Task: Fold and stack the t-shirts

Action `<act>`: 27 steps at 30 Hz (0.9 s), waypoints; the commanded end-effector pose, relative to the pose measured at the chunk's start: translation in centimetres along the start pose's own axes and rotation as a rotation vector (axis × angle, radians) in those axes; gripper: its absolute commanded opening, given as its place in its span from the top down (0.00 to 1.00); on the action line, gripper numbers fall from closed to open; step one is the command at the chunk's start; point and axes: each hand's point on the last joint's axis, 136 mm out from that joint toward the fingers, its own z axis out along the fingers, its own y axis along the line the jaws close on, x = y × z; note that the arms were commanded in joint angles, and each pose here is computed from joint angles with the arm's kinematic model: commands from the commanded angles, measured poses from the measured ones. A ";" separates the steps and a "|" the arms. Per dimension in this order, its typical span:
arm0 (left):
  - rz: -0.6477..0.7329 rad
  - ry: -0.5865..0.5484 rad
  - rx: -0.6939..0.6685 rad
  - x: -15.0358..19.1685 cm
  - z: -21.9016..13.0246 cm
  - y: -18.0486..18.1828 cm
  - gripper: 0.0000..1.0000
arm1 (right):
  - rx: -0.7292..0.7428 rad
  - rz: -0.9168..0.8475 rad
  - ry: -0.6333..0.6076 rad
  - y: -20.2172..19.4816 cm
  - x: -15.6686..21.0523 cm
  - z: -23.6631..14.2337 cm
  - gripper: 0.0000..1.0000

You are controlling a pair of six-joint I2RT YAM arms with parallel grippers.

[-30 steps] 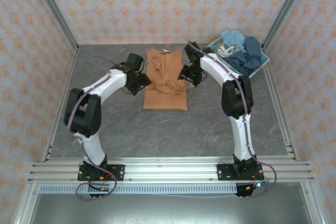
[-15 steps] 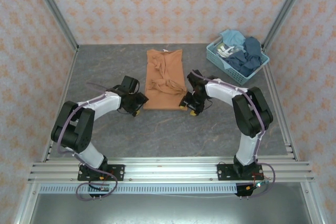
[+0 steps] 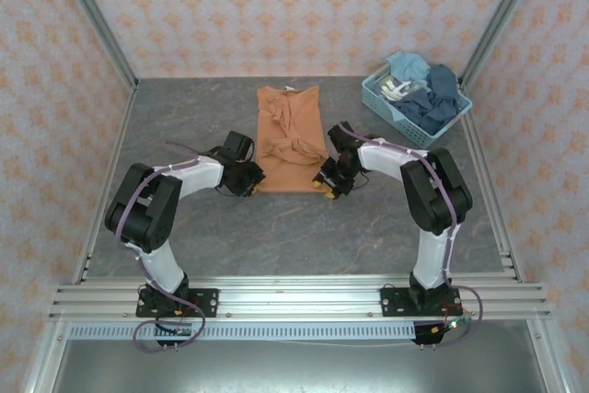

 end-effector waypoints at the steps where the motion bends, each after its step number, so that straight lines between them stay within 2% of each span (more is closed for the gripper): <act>1: 0.014 -0.013 -0.026 0.0 0.4 0.3 0.87 | -0.021 -0.020 -0.058 1.5 -2.2 1.5 0.73; 4: 0.025 -0.032 -0.026 -0.2 -0.6 0.2 0.98 | -0.008 -0.044 -0.083 1.8 -2.8 0.9 0.90; 6: 0.029 -0.046 -0.016 -0.2 -1.5 0.0 1.00 | 0.002 -0.070 -0.100 2.3 -3.0 0.1 0.99; 7: 0.029 -0.053 -0.006 -0.2 -2.0 -0.2 1.00 | 0.004 -0.081 -0.105 2.5 -3.0 -0.3 1.00; 12: 0.029 -0.090 0.091 -1.0 -5.2 -3.3 1.00 | -0.006 -0.170 -0.178 5.3 -3.7 -4.5 1.00; 18: -0.006 -0.197 0.247 -4.9 -11.3 -9.2 1.00 | -0.086 -0.265 -0.265 11.6 -5.5 -11.6 1.00; 20: -0.005 -0.227 0.269 -5.4 -13.0 -10.0 1.00 | -0.102 -0.300 -0.286 13.2 -5.5 -13.6 1.00; 23: -0.016 -0.216 0.272 -4.8 -13.6 -9.4 1.00 | -0.118 -0.308 -0.273 13.8 -4.9 -14.6 1.00; 27: -0.028 -0.149 0.186 -2.2 -11.2 -4.8 1.00 | -0.088 -0.302 -0.198 11.2 -2.8 -12.2 1.00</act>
